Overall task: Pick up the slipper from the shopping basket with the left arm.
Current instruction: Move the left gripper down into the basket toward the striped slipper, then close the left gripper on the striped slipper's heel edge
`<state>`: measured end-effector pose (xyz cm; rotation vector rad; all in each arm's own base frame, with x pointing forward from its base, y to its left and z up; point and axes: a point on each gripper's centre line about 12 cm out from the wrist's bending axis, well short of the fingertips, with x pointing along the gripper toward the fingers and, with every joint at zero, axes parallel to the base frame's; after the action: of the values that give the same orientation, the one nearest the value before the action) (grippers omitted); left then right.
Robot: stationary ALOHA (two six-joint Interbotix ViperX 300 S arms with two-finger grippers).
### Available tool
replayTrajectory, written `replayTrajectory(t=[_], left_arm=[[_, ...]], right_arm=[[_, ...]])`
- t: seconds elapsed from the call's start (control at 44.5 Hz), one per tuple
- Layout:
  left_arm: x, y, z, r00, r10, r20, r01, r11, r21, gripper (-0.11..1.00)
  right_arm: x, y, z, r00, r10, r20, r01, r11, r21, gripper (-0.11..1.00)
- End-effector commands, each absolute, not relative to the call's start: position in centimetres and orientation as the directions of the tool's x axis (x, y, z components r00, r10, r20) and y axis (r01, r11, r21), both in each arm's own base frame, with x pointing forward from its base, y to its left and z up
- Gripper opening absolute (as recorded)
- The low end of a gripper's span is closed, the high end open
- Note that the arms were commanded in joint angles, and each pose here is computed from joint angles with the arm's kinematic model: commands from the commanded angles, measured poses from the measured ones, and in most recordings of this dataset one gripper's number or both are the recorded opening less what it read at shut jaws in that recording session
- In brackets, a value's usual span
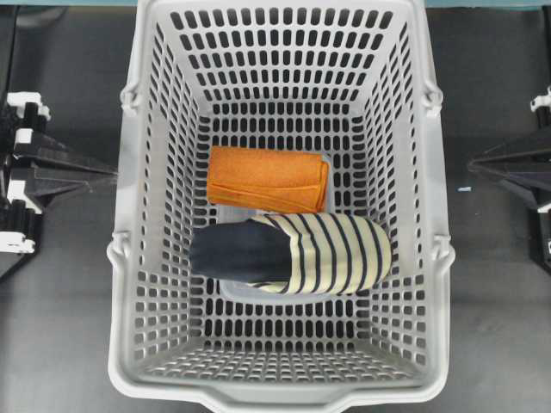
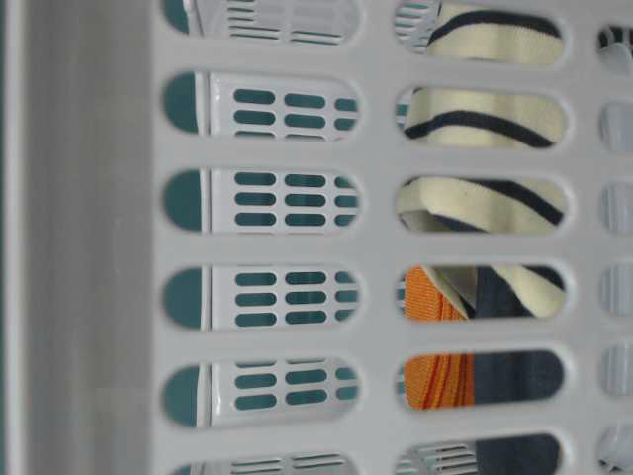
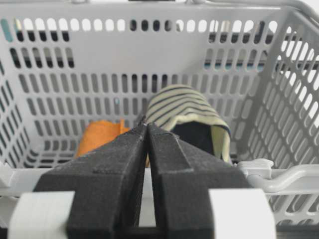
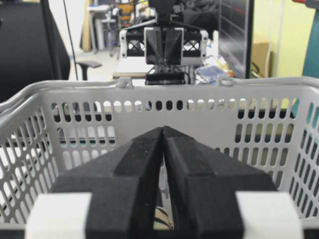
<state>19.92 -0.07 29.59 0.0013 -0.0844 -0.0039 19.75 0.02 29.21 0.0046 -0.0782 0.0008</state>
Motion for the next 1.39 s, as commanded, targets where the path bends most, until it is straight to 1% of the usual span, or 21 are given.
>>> replayTrajectory(t=[0.0, 0.045, 0.09, 0.112, 0.315, 0.494, 0.719, 0.899, 0.921, 0.966, 1.056, 1.146, 1.213, 1.258, 1.371], left_arm=[[20.4, -0.2, 32.2, 0.994, -0.014, 0.108, 0.012, 1.0, 0.021, 0.06], [20.7, -0.2, 33.3, 0.996, -0.011, 0.087, 0.011, 1.0, 0.005, 0.04], [21.1, -0.1, 34.0, 0.998, -0.009, 0.06, 0.009, 1.0, -0.003, 0.0], [21.3, -0.1, 34.3, 0.999, -0.009, 0.041, 0.009, 1.0, -0.008, 0.0], [23.7, -0.3, 37.2, 0.992, -0.009, -0.125, 0.008, 1.0, -0.01, 0.0], [27.6, -1.1, 38.3, 0.962, -0.032, -0.271, 0.029, 0.999, -0.013, 0.0], [33.1, -2.0, 37.0, 0.913, -0.042, -0.406, 0.046, 0.999, 0.0, 0.0], [36.4, -2.4, 36.4, 0.876, -0.044, -0.48, 0.043, 0.999, -0.012, 0.0], [36.7, -2.5, 36.2, 0.87, -0.044, -0.491, 0.044, 0.999, -0.011, 0.0], [37.3, -2.5, 36.0, 0.858, -0.042, -0.512, 0.047, 0.999, -0.004, 0.0], [38.4, -2.6, 35.2, 0.833, -0.039, -0.552, 0.044, 0.999, -0.004, 0.0], [39.7, -2.6, 34.2, 0.804, -0.034, -0.594, 0.033, 0.999, -0.012, 0.0], [40.5, -2.7, 33.8, 0.785, -0.033, -0.618, 0.035, 0.999, -0.01, 0.0], [41.0, -2.9, 33.6, 0.773, -0.034, -0.634, 0.037, 0.999, -0.009, 0.0], [42.4, -3.3, 32.6, 0.724, -0.033, -0.689, 0.041, 0.999, -0.005, 0.02]], right_arm=[[20.0, 0.0, 29.8, 0.996, -0.001, 0.093, 0.0, 1.0, 0.008, 0.0], [19.9, 0.0, 29.9, 0.995, -0.002, 0.096, 0.001, 1.0, 0.014, 0.02], [19.8, 0.0, 29.8, 0.996, -0.003, 0.09, 0.002, 1.0, 0.021, 0.0], [19.8, 0.0, 29.8, 0.996, -0.002, 0.087, 0.0, 1.0, 0.023, -0.01], [19.3, 0.0, 29.8, 0.998, 0.0, 0.06, -0.002, 0.999, 0.035, -0.01], [18.9, 0.0, 29.8, 0.999, -0.001, 0.038, 0.0, 0.999, 0.038, -0.01], [18.9, 0.0, 29.4, 1.0, -0.002, -0.002, 0.002, 0.999, 0.044, -0.01], [18.6, 0.0, 29.4, 1.0, -0.001, -0.008, 0.001, 0.999, 0.043, 0.01], [18.6, 0.0, 29.4, 1.0, -0.001, -0.009, 0.001, 0.999, 0.043, 0.03], [18.5, 0.0, 29.4, 1.0, -0.001, -0.014, 0.001, 0.999, 0.044, 0.11], [18.4, 0.0, 29.3, 0.999, 0.0, -0.032, 0.001, 0.999, 0.046, 0.34], [18.2, 0.0, 29.4, 0.999, 0.0, -0.035, 0.001, 0.999, 0.046, 0.6], [18.2, 0.0, 29.5, 0.999, 0.0, -0.032, 0.001, 0.999, 0.046, 0.74], [18.1, 0.0, 29.5, 0.999, 0.001, -0.032, 0.001, 0.999, 0.047, 0.79], [18.0, 0.0, 29.7, 1.0, 0.001, -0.028, 0.001, 0.998, 0.058, 0.77]])
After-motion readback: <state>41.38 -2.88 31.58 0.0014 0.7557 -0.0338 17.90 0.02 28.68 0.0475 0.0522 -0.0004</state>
